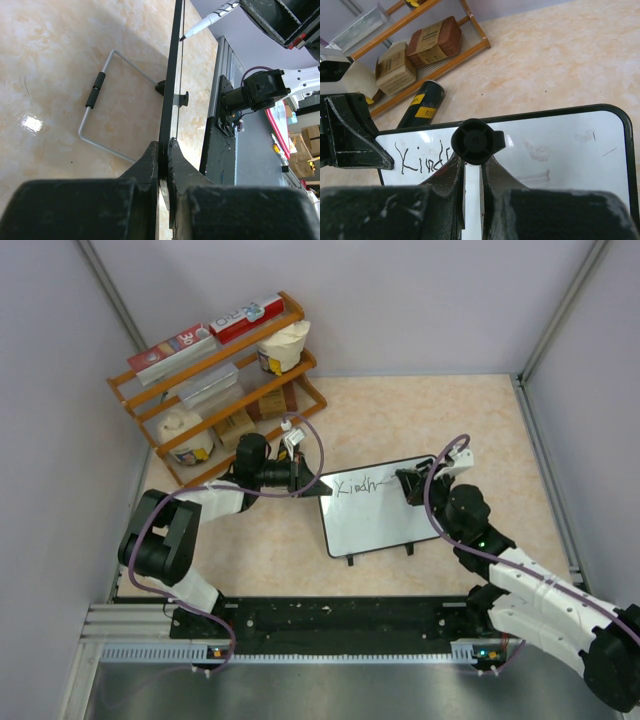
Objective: Write a sentence on the whiteboard
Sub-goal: Write on the whiteboard with the whiteboard.
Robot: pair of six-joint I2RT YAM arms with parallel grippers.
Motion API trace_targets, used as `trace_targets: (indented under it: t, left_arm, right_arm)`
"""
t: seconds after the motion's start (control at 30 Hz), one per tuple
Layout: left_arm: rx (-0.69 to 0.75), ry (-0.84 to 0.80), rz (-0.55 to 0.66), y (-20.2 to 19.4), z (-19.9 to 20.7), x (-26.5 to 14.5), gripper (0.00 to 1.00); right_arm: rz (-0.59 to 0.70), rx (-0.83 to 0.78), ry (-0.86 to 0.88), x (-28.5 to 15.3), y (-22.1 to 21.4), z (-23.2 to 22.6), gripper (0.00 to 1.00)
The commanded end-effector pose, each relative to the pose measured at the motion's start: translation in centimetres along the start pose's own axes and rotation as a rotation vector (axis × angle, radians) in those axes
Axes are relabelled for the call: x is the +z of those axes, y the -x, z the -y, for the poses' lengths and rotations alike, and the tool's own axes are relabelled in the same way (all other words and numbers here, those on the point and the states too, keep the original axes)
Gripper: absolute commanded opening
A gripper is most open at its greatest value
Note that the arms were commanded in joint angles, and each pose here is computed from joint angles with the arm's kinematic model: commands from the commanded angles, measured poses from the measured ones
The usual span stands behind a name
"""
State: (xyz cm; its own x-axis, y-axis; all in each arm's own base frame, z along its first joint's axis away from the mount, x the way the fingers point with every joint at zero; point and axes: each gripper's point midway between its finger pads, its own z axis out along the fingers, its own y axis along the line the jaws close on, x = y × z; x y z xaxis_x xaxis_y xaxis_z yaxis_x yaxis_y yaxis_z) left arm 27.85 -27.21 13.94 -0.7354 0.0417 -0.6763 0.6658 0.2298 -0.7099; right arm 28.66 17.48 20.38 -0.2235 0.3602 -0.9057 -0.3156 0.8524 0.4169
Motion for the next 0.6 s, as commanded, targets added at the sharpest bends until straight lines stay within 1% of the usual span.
trace_targets:
  t: [0.0, 0.43, 0.57]
  left_arm:
    - [0.064, 0.049, -0.028, -1.4, -1.8, 0.2, 0.00]
    - [0.063, 0.046, -0.031, -1.4, -1.8, 0.3, 0.00]
    - [0.061, 0.047, -0.032, -1.5, -1.9, 0.3, 0.00]
  right_arm:
    - [0.042, 0.004, -0.052, 0.2, 1.7, 0.7, 0.00]
    - [0.062, 0.017, -0.022, 1.0, 2.9, -0.5, 0.00]
    - [0.030, 0.014, -0.003, 1.4, 2.2, -0.8, 0.00]
